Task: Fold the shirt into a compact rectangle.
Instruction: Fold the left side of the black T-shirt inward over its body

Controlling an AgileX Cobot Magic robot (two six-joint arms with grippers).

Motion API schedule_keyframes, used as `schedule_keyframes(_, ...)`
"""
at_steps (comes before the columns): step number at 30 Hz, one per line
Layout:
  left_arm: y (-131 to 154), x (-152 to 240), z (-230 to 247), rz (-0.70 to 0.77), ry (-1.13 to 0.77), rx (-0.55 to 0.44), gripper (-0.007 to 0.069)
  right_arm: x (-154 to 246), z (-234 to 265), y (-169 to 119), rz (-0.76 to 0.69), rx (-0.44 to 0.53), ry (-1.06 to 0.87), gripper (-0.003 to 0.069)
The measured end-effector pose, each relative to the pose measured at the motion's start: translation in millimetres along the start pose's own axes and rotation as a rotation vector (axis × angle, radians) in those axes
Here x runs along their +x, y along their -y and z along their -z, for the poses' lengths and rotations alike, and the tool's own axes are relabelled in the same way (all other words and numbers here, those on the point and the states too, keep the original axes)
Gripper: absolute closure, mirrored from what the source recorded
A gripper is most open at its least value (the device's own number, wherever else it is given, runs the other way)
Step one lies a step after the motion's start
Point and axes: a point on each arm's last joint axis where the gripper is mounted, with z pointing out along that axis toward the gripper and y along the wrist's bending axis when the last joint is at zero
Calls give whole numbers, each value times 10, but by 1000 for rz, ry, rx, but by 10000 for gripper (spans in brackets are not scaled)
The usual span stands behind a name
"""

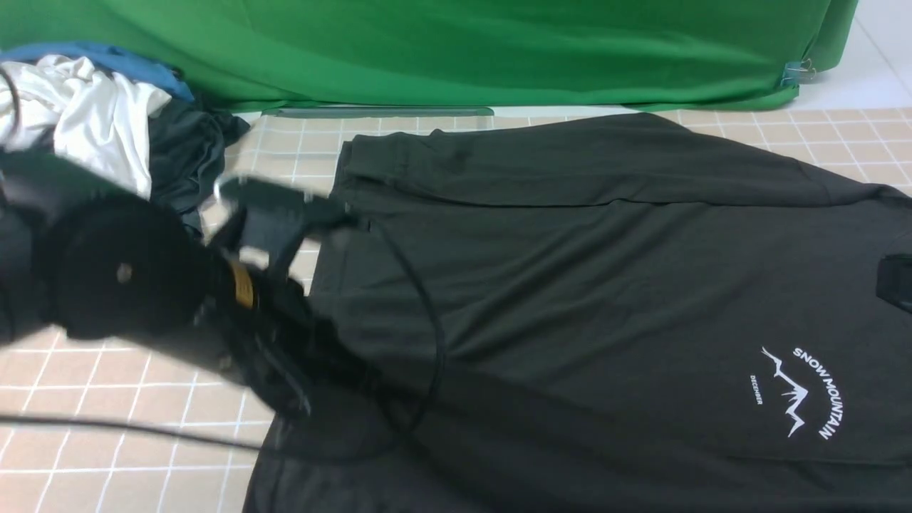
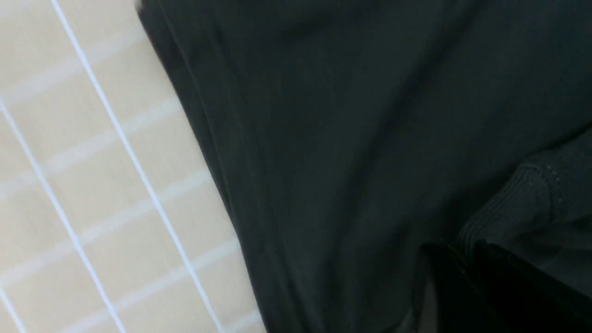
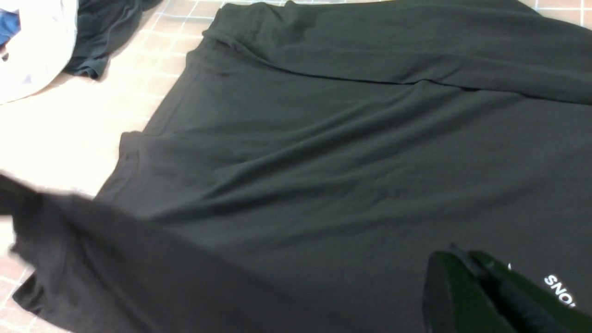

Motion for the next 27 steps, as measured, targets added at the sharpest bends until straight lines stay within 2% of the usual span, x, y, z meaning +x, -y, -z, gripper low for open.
schedule_keyframes(8,-116,-463,-19,-47,58,-113,591,-1,0,0,-1,0,1,608)
schedule_keyframes(14,-445,-732,-238,21,32,-174,591,-1,0,0,-2,0,1,601)
schedule_keyframes(18,-601,-822,-401,45,8,-197,590,-1,0,0,-23,0,1,590)
schedule_keyframes(27,-646,-867,-676,-2,-11,-203,580,0,0,0,-31,0,0,573)
